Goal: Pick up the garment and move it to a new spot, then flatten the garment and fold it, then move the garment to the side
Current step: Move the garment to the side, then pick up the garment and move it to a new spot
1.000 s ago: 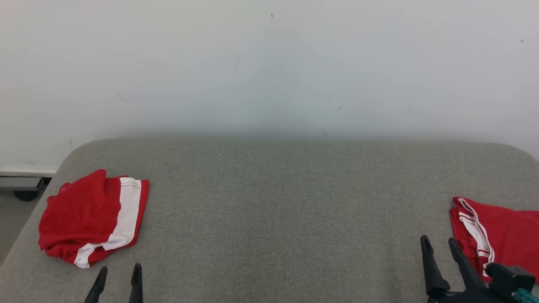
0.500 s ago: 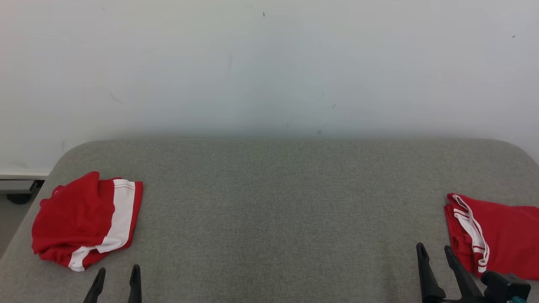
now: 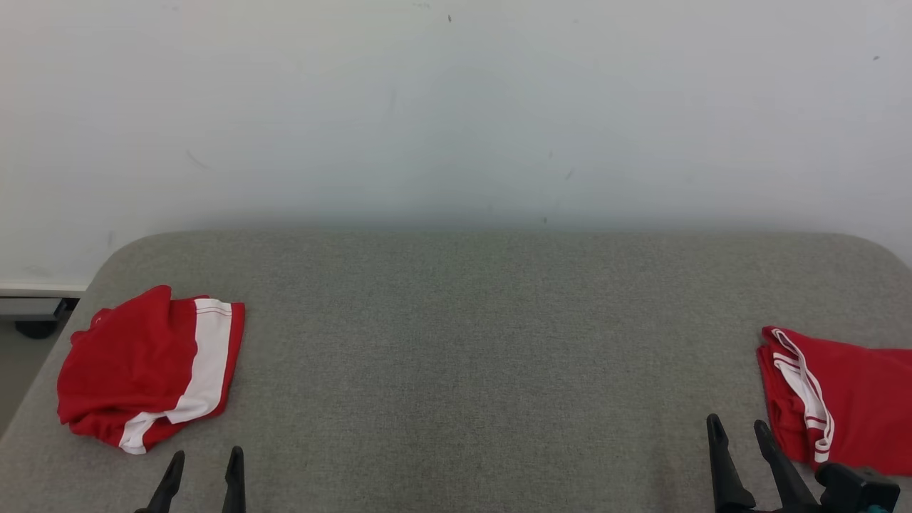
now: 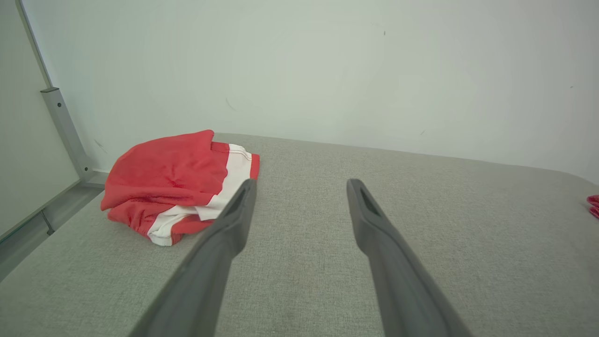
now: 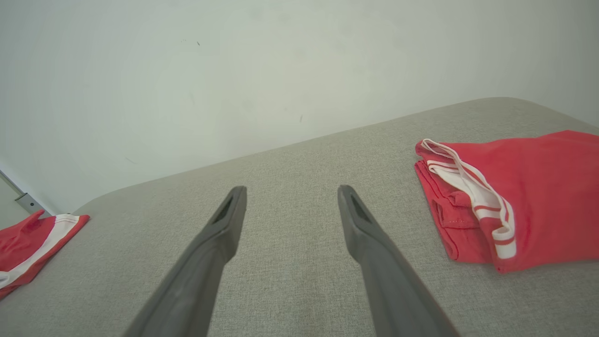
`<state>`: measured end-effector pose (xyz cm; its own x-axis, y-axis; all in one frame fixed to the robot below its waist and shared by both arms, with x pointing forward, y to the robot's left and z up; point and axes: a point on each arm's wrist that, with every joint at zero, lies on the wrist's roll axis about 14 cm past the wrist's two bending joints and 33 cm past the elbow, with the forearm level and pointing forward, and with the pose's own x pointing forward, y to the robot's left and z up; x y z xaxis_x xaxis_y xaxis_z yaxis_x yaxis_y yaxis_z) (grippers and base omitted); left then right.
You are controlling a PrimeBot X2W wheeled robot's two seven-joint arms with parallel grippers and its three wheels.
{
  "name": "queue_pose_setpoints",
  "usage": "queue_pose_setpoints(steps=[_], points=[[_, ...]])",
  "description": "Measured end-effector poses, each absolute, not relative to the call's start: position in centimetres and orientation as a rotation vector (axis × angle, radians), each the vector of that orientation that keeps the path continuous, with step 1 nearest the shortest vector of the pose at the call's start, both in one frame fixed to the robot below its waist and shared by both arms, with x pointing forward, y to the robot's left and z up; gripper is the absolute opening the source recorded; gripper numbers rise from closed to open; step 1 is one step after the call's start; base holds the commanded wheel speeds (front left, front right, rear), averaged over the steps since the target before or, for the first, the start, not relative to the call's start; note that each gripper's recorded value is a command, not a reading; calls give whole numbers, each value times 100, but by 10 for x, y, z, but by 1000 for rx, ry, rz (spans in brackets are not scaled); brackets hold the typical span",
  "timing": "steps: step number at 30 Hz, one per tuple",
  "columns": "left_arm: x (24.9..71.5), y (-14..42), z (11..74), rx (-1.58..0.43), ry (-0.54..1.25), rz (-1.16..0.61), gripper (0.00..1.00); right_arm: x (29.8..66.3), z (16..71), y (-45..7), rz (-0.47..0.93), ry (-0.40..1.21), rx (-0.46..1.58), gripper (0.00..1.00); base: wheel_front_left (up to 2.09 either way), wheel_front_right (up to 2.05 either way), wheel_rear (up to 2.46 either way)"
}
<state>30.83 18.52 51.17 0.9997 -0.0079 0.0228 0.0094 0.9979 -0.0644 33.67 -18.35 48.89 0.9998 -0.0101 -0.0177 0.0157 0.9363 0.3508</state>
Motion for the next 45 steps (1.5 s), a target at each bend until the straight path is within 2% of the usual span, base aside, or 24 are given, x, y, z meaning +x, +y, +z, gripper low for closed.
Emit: queue_pose_setpoints(steps=[6,18,37,45], points=[[303,191,509,-61,-10,14,100,338,484,-177,1,35,361,100,0,0,0],[278,227,505,-47,4,133,100,356,484,-133,124,66,377,100,0,0,0],[208,300,505,-35,5,417,100,377,492,-13,465,124,366,100,0,0,0],[194,310,498,-44,35,485,100,386,488,19,549,160,369,100,0,0,0]])
